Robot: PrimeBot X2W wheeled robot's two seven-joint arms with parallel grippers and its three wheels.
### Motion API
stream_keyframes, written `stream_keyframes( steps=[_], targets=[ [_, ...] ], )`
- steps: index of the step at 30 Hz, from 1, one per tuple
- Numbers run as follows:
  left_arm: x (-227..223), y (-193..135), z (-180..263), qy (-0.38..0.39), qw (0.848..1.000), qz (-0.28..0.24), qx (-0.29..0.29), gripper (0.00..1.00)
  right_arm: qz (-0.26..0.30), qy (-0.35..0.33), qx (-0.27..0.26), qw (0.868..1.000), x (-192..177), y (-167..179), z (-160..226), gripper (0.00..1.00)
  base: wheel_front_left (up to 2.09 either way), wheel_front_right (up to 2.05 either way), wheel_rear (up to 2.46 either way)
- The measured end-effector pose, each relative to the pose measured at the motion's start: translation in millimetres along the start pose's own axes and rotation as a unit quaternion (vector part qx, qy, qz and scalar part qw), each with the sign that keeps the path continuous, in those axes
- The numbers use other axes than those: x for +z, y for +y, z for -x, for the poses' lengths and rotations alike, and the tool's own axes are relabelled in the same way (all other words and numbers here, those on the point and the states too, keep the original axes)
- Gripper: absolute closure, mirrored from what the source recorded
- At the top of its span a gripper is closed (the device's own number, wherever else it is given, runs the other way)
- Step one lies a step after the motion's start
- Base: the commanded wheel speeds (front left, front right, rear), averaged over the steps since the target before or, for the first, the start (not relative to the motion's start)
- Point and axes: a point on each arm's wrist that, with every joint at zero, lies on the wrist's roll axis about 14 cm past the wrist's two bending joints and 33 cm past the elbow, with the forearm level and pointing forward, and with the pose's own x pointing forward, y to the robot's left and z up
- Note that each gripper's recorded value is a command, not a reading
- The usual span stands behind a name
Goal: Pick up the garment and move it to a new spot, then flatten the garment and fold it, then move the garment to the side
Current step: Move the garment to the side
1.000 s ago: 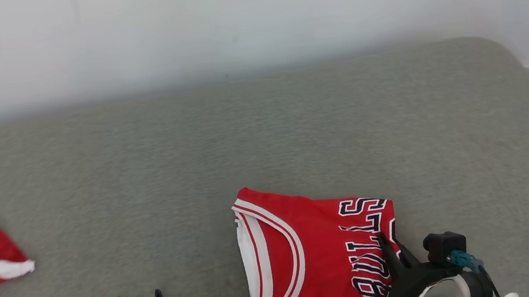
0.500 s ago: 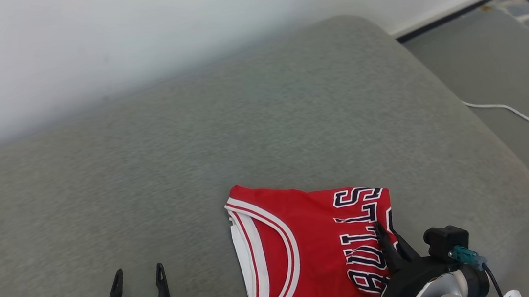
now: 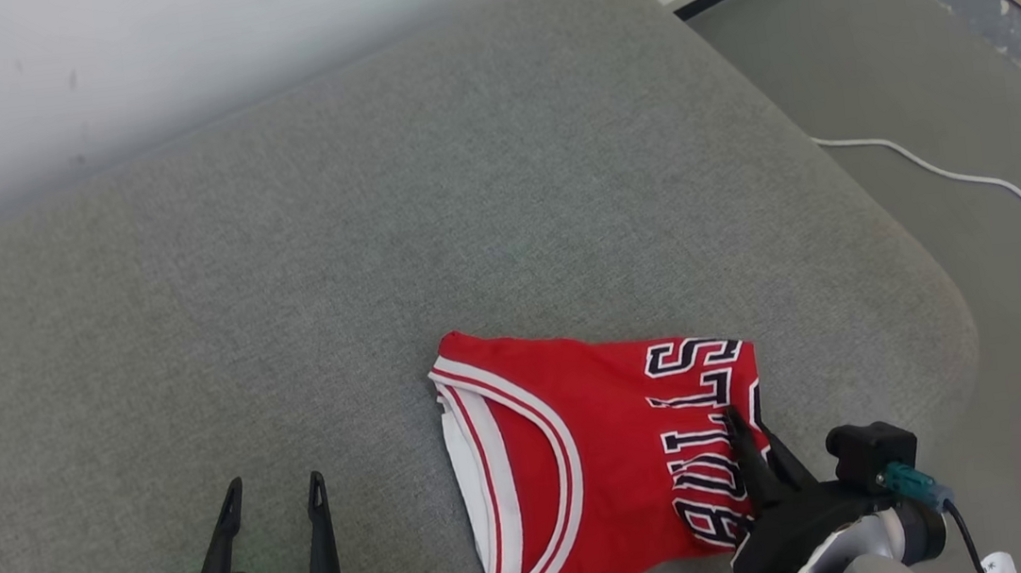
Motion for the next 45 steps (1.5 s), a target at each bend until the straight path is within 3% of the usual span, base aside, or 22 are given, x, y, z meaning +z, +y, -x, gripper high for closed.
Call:
stream_keyframes(
  steps=[4, 15, 22, 29, 45],
  targets=[
    [-3.8, 4.1, -3.9, 0.000, 1.000, -0.001, -0.002, 0.00, 0.011, -0.014, 0.007, 1.000, 13.0, 5.3, -13.7, 1.00, 0.00, 0.00, 0.00],
    [-12.2, 29.9, -17.1, -0.007, 1.000, -0.018, 0.002, 0.00, 0.121, -0.070, 0.020, 0.990, 78.4, 22.5, -91.0, 1.00, 0.00, 0.00, 0.00],
    [-17.7, 52.9, -20.6, -0.010, 0.999, -0.028, 0.022, 0.00, 0.154, -0.084, -0.047, 0.983, 114.2, -17.1, -135.7, 1.00, 0.00, 0.00, 0.00],
    [-26.4, 83.4, -14.9, -0.006, 0.997, -0.034, 0.062, 0.00, 0.202, -0.089, -0.122, 0.968, 143.4, -61.2, -168.7, 1.00, 0.00, 0.00, 0.00],
    [-32.3, 110.0, -3.1, 0.000, 0.994, -0.034, 0.104, 0.00, 0.280, -0.085, -0.181, 0.939, 172.5, -95.8, -189.9, 1.00, 0.00, 0.00, 0.00]
  ],
)
